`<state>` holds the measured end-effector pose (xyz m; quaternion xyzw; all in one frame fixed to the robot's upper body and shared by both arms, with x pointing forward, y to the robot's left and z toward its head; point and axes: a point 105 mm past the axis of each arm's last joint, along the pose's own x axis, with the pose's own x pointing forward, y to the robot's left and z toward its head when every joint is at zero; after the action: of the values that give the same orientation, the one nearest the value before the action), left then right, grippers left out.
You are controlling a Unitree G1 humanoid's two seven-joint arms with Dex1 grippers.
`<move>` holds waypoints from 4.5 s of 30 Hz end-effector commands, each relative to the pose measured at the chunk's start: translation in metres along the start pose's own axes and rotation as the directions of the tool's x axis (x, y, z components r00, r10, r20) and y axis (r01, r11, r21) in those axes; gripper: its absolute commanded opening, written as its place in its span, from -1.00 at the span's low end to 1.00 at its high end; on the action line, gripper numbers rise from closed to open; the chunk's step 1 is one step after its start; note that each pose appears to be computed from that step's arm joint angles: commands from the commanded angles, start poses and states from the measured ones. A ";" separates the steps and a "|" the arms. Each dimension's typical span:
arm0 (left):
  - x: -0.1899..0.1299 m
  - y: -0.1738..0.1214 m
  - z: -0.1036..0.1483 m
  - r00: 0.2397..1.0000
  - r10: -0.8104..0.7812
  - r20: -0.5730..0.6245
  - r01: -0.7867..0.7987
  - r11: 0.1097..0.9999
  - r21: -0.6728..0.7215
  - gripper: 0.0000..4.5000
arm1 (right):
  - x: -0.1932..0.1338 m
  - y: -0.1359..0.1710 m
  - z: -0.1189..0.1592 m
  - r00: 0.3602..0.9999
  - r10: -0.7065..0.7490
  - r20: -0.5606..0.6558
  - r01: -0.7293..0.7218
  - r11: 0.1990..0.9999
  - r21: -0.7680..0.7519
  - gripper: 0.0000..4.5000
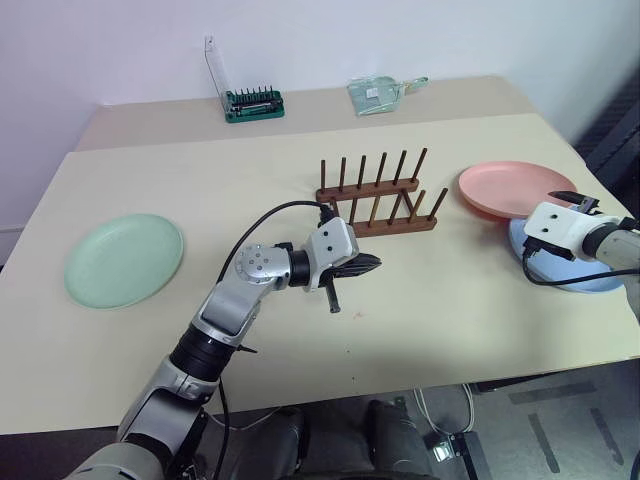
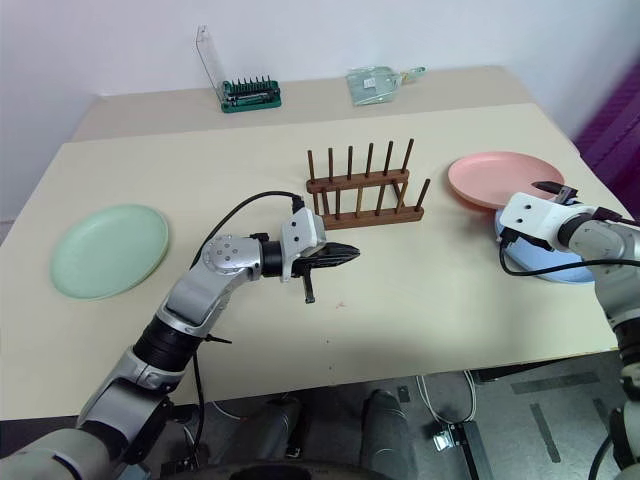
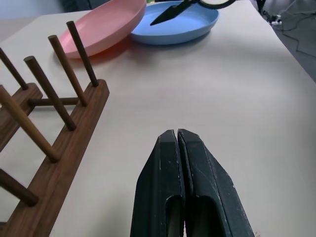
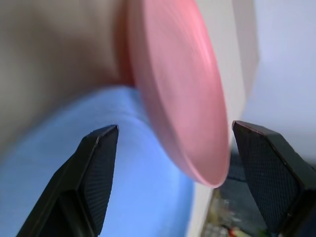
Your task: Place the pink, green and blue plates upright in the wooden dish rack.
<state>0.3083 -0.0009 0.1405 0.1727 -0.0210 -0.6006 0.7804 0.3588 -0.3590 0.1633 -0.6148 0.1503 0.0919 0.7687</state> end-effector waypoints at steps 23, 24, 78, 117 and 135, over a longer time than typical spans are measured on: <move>-0.016 0.014 0.003 0.994 0.105 0.007 -0.105 0.994 0.020 -1.00 | -0.024 -0.069 0.065 0.890 -0.269 0.369 0.244 0.963 0.112 -0.99; -0.018 0.016 0.003 0.994 0.112 0.005 -0.112 0.994 0.017 -1.00 | -0.030 -0.074 0.075 0.868 -0.277 0.411 0.221 0.959 0.178 -0.99; -0.061 0.012 0.000 0.990 0.138 -0.021 -0.139 0.987 -0.081 -1.00 | -0.061 -0.106 0.098 0.697 -0.060 0.714 -0.419 0.774 0.474 0.68; -0.346 0.039 -0.127 -0.223 0.600 -0.768 -0.809 -0.553 -0.197 -0.09 | -0.074 0.067 0.263 0.415 0.349 0.840 -0.684 0.728 0.036 1.00; -0.184 0.142 0.074 0.394 0.919 0.000 -0.877 0.376 -0.299 -0.98 | -0.046 0.008 0.311 0.588 0.061 0.807 -0.056 0.998 -0.035 1.00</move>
<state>0.3759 0.1886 0.2720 -0.0318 -0.0807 -0.0821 0.9928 0.3465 -0.0559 0.2209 -0.4729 -0.1579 0.4131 0.7621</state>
